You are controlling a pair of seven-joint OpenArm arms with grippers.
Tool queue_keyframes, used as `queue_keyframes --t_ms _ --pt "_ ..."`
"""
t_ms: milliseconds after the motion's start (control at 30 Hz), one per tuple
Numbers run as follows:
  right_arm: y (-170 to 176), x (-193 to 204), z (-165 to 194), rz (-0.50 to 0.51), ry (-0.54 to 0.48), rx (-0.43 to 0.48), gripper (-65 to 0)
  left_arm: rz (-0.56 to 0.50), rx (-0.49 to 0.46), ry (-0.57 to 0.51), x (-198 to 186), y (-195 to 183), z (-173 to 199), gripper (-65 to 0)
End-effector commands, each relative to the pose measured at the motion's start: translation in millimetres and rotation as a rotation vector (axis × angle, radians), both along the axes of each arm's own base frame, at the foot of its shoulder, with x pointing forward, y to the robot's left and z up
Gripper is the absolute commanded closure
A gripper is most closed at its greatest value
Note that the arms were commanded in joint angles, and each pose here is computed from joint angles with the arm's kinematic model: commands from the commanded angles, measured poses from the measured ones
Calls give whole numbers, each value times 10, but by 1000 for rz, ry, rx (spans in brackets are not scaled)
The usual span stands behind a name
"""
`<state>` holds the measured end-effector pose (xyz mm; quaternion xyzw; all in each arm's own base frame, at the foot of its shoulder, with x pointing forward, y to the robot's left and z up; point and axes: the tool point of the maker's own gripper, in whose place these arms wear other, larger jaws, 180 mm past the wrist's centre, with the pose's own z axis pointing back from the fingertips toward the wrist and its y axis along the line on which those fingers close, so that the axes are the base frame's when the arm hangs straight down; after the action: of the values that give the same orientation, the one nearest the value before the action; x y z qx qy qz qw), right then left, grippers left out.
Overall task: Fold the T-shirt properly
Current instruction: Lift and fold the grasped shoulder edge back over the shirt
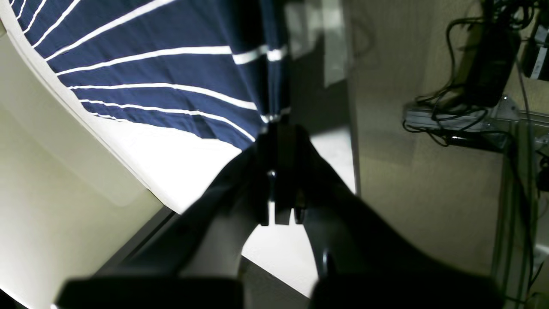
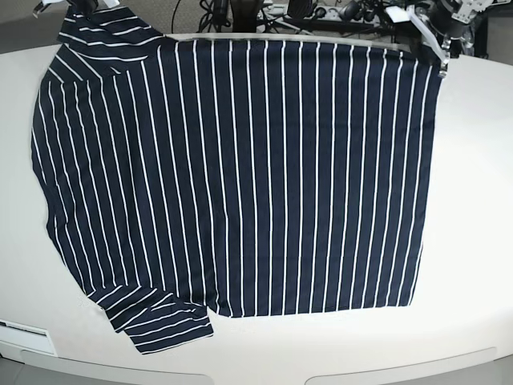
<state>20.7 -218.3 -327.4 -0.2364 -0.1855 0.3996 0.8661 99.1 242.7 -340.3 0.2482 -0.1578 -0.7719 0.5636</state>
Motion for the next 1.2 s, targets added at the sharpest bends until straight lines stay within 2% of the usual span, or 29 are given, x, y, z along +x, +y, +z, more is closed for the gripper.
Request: queue_keyframes --t_ms 0,67,233,300,367,500,667,767,967,1067,1167 --pt "-12 21 61 -2 -18 -7 0 -12 1 -50 97 -12 86 0" --pt "-33 73 103 8 -51 -29 0 -29 -10 -110 186 -49 153 0" --pt "-76 493 392 79 -284 -127 0 -56 -63 -367 632 -150 504 0" --pt "-35 733 509 117 -390 -130 0 -53 -111 -468 843 -203 675 0" --pt "-12 950 567 136 -455 -112 0 -67 -180 -510 1006 -292 780 0" --pt "114 1349 603 168 -523 -18 0 17 -341 -526 1283 -352 899 0" --pt "277 1783 730 199 -601 94 0 101 -432 -564 1561 -307 1025 0" --pt "303 2011 904 228 -681 108 0 125 -425 -597 1690 -212 1073 0" --pt "89 2338 923 247 -733 16 0 165 -349 -592 1761 80 913 0" --pt "147 2476 950 247 -753 97 0 171 -342 -586 1760 121 867 0" --pt "278 2575 902 280 -705 189 0 192 -357 -582 1746 115 835 0"
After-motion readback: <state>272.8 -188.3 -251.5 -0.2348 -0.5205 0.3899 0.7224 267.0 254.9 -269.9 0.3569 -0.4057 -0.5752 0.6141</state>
